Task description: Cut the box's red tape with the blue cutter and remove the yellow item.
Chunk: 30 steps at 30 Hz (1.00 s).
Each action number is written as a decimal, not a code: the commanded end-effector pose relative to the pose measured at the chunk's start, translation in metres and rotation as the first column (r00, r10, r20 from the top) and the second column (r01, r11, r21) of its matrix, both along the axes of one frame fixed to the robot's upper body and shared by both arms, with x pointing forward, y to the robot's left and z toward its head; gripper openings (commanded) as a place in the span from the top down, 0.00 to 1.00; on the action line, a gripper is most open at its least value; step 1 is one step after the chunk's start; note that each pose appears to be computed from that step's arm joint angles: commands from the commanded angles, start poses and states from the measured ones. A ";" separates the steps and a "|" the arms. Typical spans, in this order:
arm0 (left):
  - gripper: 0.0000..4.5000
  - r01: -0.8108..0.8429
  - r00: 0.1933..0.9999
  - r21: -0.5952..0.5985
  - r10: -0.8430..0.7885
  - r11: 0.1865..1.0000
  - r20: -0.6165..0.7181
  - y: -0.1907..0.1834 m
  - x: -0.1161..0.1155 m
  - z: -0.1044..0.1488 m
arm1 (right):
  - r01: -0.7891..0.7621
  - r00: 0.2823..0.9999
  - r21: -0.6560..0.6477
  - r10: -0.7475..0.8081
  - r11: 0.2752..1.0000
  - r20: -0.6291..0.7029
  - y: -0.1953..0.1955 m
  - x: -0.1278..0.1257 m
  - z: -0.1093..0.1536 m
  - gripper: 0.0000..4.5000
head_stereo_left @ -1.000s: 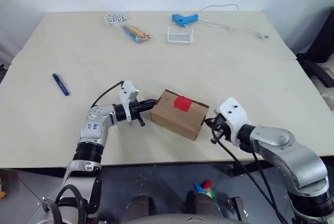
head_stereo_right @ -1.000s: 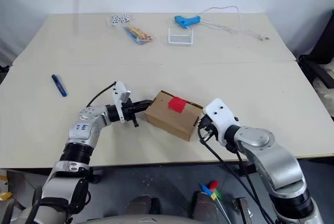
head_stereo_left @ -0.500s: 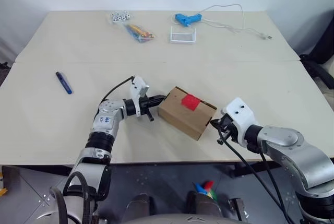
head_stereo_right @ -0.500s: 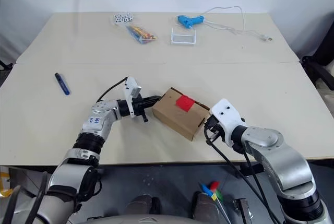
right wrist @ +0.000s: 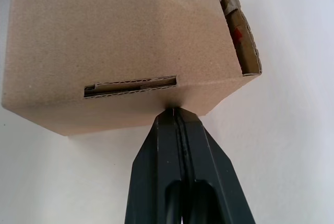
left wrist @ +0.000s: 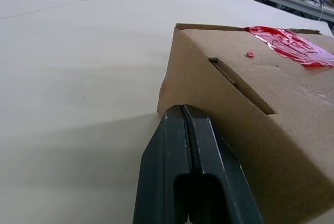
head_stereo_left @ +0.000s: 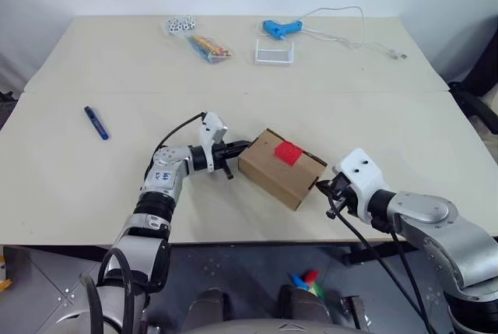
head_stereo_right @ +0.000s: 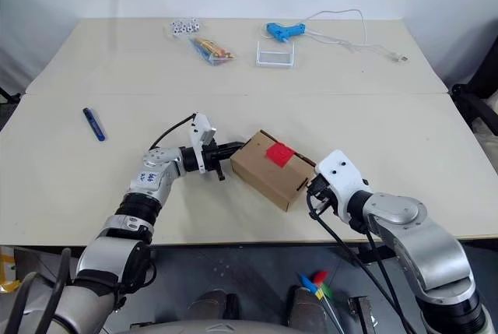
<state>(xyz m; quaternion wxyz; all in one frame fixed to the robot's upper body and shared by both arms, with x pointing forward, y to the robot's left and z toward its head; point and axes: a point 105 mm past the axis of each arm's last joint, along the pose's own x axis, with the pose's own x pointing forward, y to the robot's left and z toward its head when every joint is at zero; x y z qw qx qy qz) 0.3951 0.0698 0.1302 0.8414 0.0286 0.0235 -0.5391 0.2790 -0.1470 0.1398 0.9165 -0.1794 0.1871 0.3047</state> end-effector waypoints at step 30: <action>0.01 -0.772 0.590 -0.194 0.796 0.606 0.137 0.130 0.042 0.107 | -0.196 0.922 0.172 0.122 0.965 0.367 -0.051 0.015 0.107 0.00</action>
